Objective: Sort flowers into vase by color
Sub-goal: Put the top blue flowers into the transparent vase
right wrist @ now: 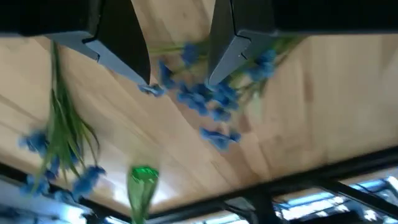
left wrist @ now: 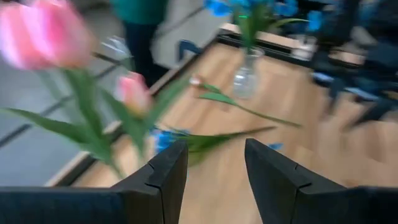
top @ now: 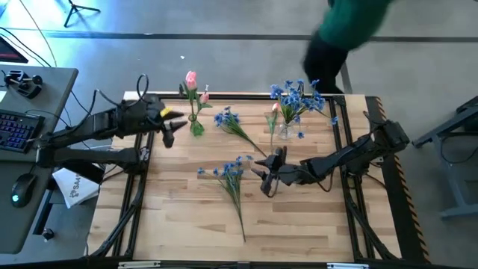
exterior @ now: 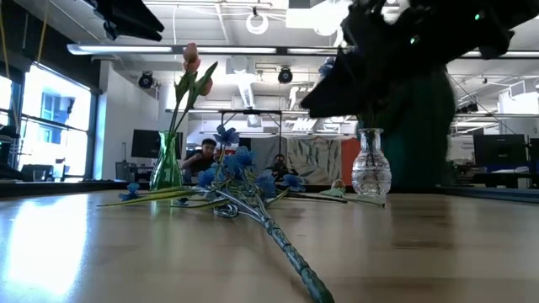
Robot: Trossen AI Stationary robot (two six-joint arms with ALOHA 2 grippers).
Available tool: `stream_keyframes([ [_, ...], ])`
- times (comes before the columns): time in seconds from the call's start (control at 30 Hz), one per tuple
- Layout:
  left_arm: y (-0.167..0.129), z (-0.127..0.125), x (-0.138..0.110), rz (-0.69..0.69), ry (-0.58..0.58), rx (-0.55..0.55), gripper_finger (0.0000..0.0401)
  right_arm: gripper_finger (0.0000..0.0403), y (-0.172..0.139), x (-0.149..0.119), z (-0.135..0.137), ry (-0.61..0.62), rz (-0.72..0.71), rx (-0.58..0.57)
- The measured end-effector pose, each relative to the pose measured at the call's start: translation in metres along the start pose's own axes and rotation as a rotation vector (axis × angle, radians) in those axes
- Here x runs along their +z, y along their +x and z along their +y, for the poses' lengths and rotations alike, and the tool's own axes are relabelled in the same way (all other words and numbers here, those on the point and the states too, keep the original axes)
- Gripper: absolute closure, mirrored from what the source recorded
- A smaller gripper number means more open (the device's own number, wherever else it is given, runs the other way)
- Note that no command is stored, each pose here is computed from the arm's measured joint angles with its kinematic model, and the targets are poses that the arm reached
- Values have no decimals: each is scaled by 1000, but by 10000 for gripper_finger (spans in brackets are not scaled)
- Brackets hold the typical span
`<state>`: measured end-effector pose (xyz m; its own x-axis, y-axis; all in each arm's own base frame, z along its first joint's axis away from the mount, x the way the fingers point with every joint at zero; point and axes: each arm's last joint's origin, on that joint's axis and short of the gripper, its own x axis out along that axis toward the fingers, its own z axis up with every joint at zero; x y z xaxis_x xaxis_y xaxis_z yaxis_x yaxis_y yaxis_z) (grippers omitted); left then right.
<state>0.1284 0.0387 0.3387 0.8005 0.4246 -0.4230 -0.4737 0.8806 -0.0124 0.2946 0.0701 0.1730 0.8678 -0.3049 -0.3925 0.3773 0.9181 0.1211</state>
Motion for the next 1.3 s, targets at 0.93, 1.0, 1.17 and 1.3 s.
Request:
stream_keyframes([
  [0.93,27,-65,-89,31,-43,-201,254,245,132,24,-101,142,488,-389],
  [1.0,27,-66,-88,18,-47,-199,254,259,133,21,-103,138,505,-397],
  [1.17,27,-67,-89,21,-41,-194,254,292,136,13,-105,134,532,-410],
  [1.3,27,-67,-89,21,-40,-194,254,324,137,10,-105,136,560,-395],
])
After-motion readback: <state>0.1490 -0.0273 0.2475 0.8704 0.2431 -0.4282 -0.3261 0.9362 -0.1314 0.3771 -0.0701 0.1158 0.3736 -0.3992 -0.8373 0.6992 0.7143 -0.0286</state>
